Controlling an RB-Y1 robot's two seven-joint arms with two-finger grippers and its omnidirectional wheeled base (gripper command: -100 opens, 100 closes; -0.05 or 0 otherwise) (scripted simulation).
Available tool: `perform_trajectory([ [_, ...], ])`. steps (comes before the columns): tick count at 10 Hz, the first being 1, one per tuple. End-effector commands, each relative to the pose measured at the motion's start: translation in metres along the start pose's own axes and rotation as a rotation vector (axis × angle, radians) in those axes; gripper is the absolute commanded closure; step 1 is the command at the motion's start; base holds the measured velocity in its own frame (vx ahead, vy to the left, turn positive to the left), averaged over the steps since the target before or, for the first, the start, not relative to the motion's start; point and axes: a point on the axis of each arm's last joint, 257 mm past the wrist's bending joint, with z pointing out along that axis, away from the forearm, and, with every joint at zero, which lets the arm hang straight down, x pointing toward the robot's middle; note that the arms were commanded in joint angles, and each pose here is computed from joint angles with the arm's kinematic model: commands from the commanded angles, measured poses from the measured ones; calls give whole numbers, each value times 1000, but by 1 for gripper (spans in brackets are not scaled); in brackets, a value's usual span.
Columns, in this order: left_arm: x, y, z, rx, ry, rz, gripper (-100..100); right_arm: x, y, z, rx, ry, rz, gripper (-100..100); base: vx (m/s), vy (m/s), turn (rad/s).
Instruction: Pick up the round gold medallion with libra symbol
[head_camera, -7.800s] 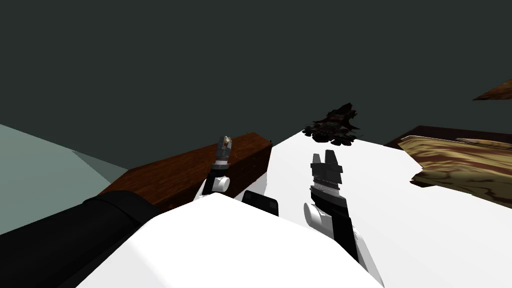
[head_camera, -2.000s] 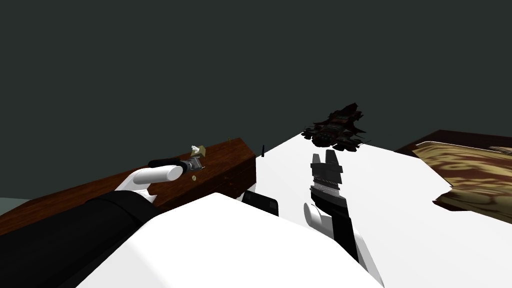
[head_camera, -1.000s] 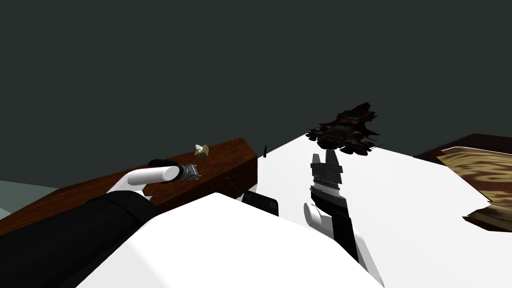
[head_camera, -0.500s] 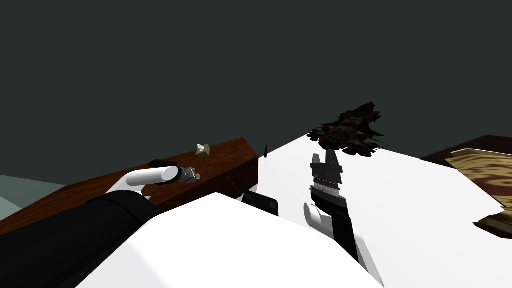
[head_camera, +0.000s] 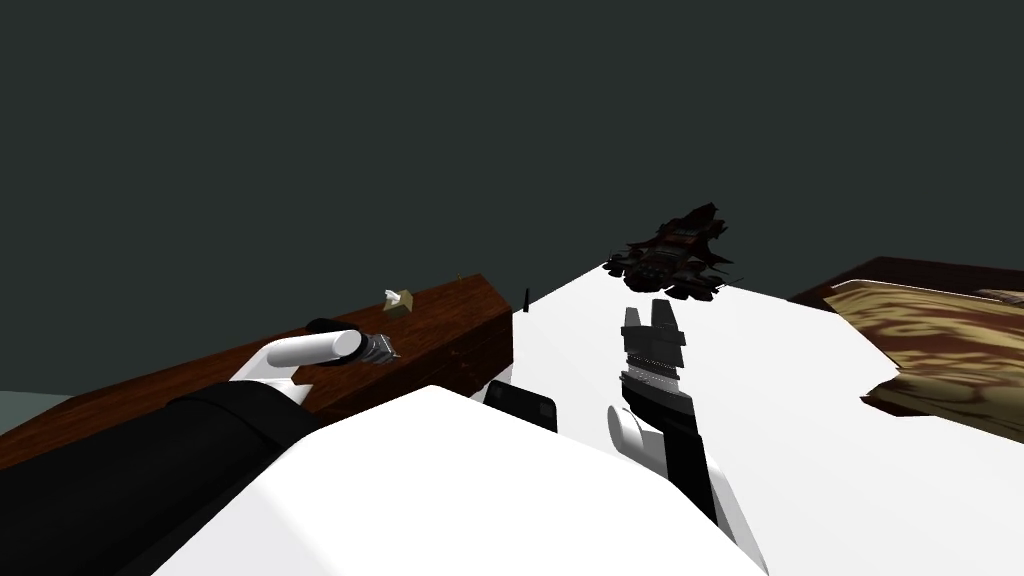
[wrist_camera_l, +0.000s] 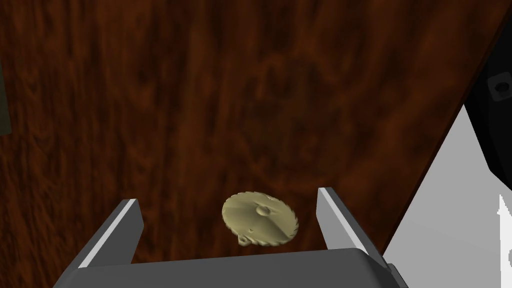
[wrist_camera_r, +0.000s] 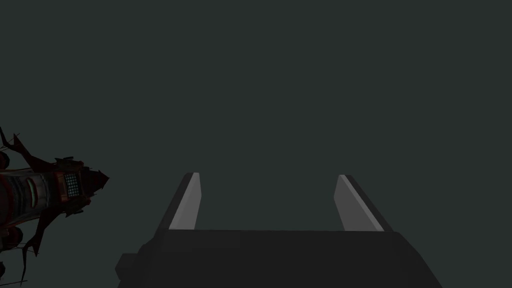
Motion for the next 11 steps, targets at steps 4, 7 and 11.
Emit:
perform_trajectory([
  [4,-6,-12,15,7,-24,-45,-100,0,0,0,0,0,0,0,-67,-13,-110],
  [7,-5,-10,14,4,-21,-40,100,0,0,0,0,0,0,0,-12,-4,-5],
  [11,-6,-11,13,6,-21,-42,0,0,0,0,0,0,0,0,0,0,0],
])
